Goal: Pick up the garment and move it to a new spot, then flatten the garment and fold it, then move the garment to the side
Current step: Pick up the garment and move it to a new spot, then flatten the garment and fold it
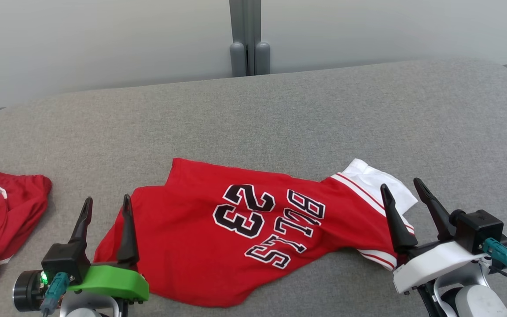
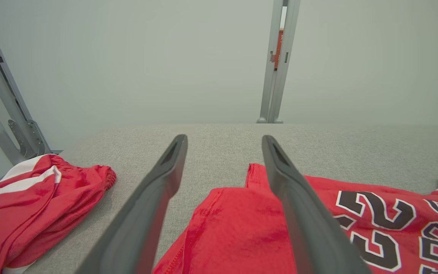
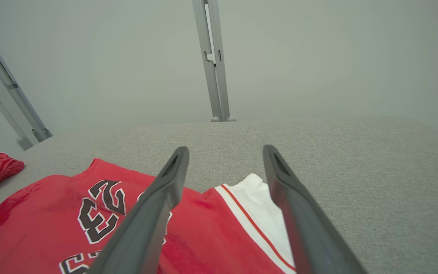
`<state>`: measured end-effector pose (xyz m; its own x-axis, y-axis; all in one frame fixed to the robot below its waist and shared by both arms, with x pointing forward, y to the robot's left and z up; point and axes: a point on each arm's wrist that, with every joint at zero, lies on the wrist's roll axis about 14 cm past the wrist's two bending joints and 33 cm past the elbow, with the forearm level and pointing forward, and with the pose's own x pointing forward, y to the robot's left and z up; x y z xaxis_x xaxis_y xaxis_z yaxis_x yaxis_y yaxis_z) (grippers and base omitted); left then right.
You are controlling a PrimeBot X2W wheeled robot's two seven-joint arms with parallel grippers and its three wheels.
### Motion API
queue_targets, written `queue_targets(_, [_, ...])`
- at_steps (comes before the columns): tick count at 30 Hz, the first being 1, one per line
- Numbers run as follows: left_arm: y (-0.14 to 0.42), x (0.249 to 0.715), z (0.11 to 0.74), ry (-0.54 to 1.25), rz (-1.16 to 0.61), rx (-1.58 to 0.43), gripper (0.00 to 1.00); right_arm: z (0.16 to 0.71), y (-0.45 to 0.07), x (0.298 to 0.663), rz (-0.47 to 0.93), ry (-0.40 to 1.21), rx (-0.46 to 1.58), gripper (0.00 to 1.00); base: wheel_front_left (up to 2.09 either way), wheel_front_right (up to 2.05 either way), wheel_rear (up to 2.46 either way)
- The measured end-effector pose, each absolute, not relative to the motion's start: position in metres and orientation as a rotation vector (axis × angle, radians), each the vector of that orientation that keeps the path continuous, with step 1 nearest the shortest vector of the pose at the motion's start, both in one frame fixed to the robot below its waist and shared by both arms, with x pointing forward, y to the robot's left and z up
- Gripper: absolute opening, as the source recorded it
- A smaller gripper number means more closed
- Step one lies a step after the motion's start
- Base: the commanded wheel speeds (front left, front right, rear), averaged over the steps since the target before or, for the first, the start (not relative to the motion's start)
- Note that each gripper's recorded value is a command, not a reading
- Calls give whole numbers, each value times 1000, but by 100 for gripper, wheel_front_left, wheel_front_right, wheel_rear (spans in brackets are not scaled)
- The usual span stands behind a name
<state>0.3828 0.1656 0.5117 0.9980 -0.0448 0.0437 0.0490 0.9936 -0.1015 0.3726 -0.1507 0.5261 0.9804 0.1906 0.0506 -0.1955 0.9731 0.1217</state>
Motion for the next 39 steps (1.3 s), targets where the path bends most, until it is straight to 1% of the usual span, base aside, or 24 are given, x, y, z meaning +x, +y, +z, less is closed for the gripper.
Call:
queue_targets(8, [173,381,501,-9,-36,-95,100,527,-150,373,198,-38,127,100,0,0,0])
queue_targets(17, [175,384,502,-14,-36,-88,100,527,-147,375,203,-33,129,100,0,0,0])
queue_targets(21, [160,402,516,-39,-104,-75,100,525,-147,379,205,-26,126,100,0,0,0])
queue_targets(26, [126,442,533,-33,-235,-59,100,526,-147,393,209,-32,125,100,0,0,0])
queue_targets(28, [113,457,528,2,-281,-54,100,523,-148,399,206,-27,126,100,0,0,0])
queue_targets(33, [90,488,479,214,-359,-49,100,509,-150,412,192,-2,135,100,0,0,0])
queue_targets(39, [95,502,405,490,-373,-32,100,486,-157,420,164,46,138,100,0,0,0])
